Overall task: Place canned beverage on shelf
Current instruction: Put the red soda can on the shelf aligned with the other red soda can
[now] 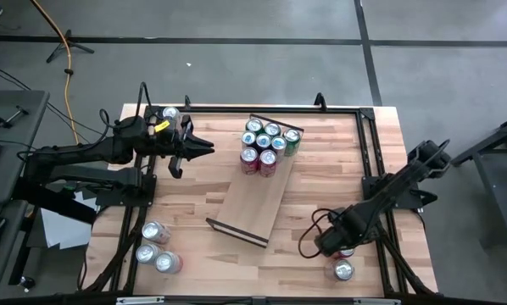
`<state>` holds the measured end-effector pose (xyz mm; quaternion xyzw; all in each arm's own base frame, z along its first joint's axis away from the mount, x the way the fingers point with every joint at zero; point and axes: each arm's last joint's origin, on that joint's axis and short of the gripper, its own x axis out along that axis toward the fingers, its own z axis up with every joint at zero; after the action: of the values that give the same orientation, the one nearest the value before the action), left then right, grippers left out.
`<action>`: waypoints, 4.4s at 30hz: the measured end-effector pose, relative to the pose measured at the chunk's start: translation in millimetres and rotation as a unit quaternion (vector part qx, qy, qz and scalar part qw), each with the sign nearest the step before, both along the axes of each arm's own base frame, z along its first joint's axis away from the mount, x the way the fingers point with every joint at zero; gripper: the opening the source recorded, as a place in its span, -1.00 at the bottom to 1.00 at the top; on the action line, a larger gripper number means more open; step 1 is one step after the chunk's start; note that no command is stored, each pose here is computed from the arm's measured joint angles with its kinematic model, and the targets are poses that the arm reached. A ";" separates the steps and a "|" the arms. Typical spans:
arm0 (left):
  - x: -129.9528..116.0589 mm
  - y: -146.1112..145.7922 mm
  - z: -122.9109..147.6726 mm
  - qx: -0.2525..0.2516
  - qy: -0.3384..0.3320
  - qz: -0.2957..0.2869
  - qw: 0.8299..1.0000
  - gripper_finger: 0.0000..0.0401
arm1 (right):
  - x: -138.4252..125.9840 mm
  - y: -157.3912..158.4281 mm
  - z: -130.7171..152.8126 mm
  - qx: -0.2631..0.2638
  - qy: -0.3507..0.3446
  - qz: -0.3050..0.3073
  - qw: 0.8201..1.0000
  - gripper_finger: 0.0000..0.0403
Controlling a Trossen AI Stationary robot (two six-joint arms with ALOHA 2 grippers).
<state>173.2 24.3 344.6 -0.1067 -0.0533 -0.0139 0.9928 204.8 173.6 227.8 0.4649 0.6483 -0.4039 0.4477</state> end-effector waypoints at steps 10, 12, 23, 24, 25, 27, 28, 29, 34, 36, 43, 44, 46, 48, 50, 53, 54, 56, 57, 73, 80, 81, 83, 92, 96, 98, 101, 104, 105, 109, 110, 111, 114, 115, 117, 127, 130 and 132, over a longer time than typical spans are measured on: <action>0.0 0.4 0.0 0.009 0.000 0.008 1.000 -1.00 | 7.1 1.7 -11.5 -0.006 0.001 0.036 0.999 0.68; 0.0 0.4 0.0 0.009 0.000 0.008 1.000 -1.00 | 7.1 1.7 -11.5 -0.004 0.000 0.042 0.999 0.60; 0.5 3.5 -11.7 0.044 0.062 0.061 0.995 -1.00 | 15.0 -24.5 13.9 0.007 -0.039 0.101 0.994 0.44; 0.5 3.8 -12.6 0.043 0.067 0.066 0.995 -1.00 | 16.1 -29.4 18.9 -0.001 -0.047 0.105 0.993 0.44; 0.4 3.9 -13.7 0.040 0.072 0.067 0.994 -1.00 | 17.5 -34.6 24.2 -0.008 -0.056 0.106 0.993 0.44; 0.3 3.9 -15.8 0.038 0.083 0.067 0.994 -1.00 | 22.4 -44.4 34.4 -0.022 -0.082 0.108 0.991 0.44; 0.3 3.8 -16.6 0.037 0.087 0.065 0.993 -1.00 | 25.7 -49.2 38.7 -0.031 -0.095 0.109 0.989 0.44; 0.3 3.7 -17.2 0.036 0.090 0.064 0.993 -1.00 | 29.2 -54.2 42.8 -0.039 -0.107 0.113 0.987 0.44; -0.2 3.5 -22.4 0.032 0.116 0.059 0.991 -1.00 | 45.2 -76.1 57.9 -0.058 -0.155 0.135 0.977 0.44; -0.4 3.4 -23.8 0.022 0.123 0.058 0.990 -1.00 | 49.4 -84.3 61.5 -0.064 -0.165 0.140 0.974 0.44; -1.7 3.2 -30.7 0.007 0.159 0.057 0.986 -1.00 | 61.6 -106.0 75.4 -0.087 -0.212 0.197 0.953 0.44; -1.9 3.1 -31.8 0.006 0.164 0.056 0.985 -1.00 | 63.6 -109.1 79.1 -0.090 -0.222 0.208 0.948 0.44; -2.2 3.1 -33.4 0.005 0.172 0.056 0.983 -1.00 | 67.0 -116.9 86.9 -0.106 -0.237 0.223 0.939 0.44; -2.3 3.1 -33.8 0.005 0.174 0.056 0.983 -1.00 | 70.0 -126.9 94.9 -0.121 -0.249 0.234 0.932 0.44; -2.3 3.1 -33.8 0.005 0.175 0.056 0.983 -1.00 | 72.2 -138.3 102.5 -0.135 -0.258 0.236 0.927 0.44; -2.2 3.1 -33.6 0.005 0.173 0.056 0.983 -1.00 | 74.0 -155.7 105.8 -0.149 -0.251 0.225 0.930 0.44; -2.2 3.1 -33.6 0.005 0.173 0.057 0.983 -1.00 | 75.5 -161.1 104.9 -0.150 -0.249 0.221 0.931 0.44; -2.2 3.1 -33.6 0.005 0.174 0.057 0.983 -1.00 | 79.1 -170.0 101.4 -0.153 -0.242 0.217 0.933 0.44; -2.2 3.1 -33.6 0.005 0.173 0.058 0.983 -1.00 | 81.3 -174.1 98.6 -0.153 -0.236 0.219 0.934 0.44; -2.1 4.0 -32.8 -0.039 0.167 0.075 0.982 -1.00 | 126.7 -187.0 69.6 -0.145 -0.172 0.376 0.899 0.44; -2.2 4.2 -32.6 -0.049 0.165 0.080 0.982 -1.00 | 134.4 -189.0 57.2 -0.163 -0.142 0.394 0.893 0.44; -2.2 4.4 -32.6 -0.050 0.165 0.082 0.982 -1.00 | 135.3 -189.3 55.7 -0.166 -0.138 0.395 0.893 0.44; -2.1 4.5 -32.6 -0.050 0.165 0.084 0.981 -1.00 | 136.0 -190.3 54.6 -0.167 -0.136 0.398 0.892 0.44; -2.1 4.5 -32.1 -0.050 0.162 0.085 0.982 -1.00 | 139.2 -197.9 52.9 -0.173 -0.143 0.391 0.893 0.45; -2.1 4.5 -32.1 -0.050 0.163 0.085 0.982 -1.00 | 141.0 -198.9 53.1 -0.179 -0.151 0.388 0.891 0.59; -2.1 4.5 -32.2 -0.050 0.163 0.085 0.982 -1.00 | 141.5 -198.9 53.2 -0.180 -0.153 0.388 0.891 0.64; -2.1 4.5 -32.2 -0.050 0.163 0.085 0.982 -1.00 | 141.9 -198.9 53.7 -0.182 -0.157 0.387 0.890 0.66; -2.1 4.5 -32.3 -0.050 0.163 0.085 0.982 -1.00 | 141.9 -198.9 53.7 -0.182 -0.156 0.387 0.890 0.67; -2.1 4.5 -32.3 -0.049 0.163 0.085 0.982 -1.00 | 142.1 -198.9 53.7 -0.182 -0.157 0.387 0.890 0.68; -2.1 4.5 -32.3 -0.049 0.163 0.085 0.982 -1.00 | 145.4 -199.1 54.3 -0.190 -0.172 0.384 0.887 0.68; -2.1 4.5 -32.3 -0.049 0.163 0.085 0.982 -1.00 | 146.3 -199.2 54.5 -0.192 -0.176 0.383 0.886 0.68; -2.1 4.5 -32.3 -0.049 0.163 0.085 0.982 -1.00 | 147.2 -199.2 54.7 -0.194 -0.181 0.382 0.885 0.69; -2.1 4.5 -32.3 -0.049 0.163 0.085 0.982 -1.00 | 148.9 -199.2 55.0 -0.197 -0.188 0.386 0.881 0.69; -2.1 4.5 -32.3 -0.049 0.163 0.085 0.982 -1.00 | 149.2 -199.2 55.1 -0.197 -0.189 0.390 0.879 0.69; -2.1 4.5 -32.3 -0.049 0.163 0.085 0.982 -1.00 | 150.3 -199.2 55.3 -0.199 -0.195 0.396 0.875 0.69; -2.1 4.5 -32.3 -0.049 0.163 0.085 0.982 -1.00 | 149.5 -200.2 61.4 -0.223 -0.201 0.414 0.859 0.69; -2.1 4.5 -32.4 -0.049 0.164 0.085 0.982 -1.00 | 140.9 -200.9 77.2 -0.252 -0.211 0.419 0.846 0.69; -2.1 4.5 -32.5 -0.045 0.165 0.085 0.982 -1.00 | 131.9 -201.2 91.2 -0.275 -0.219 0.421 0.836 0.69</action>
<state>171.1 28.8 312.2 -0.1473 0.1014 0.0906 0.9797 336.7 -27.6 319.0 0.0809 0.5288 -0.2255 0.8143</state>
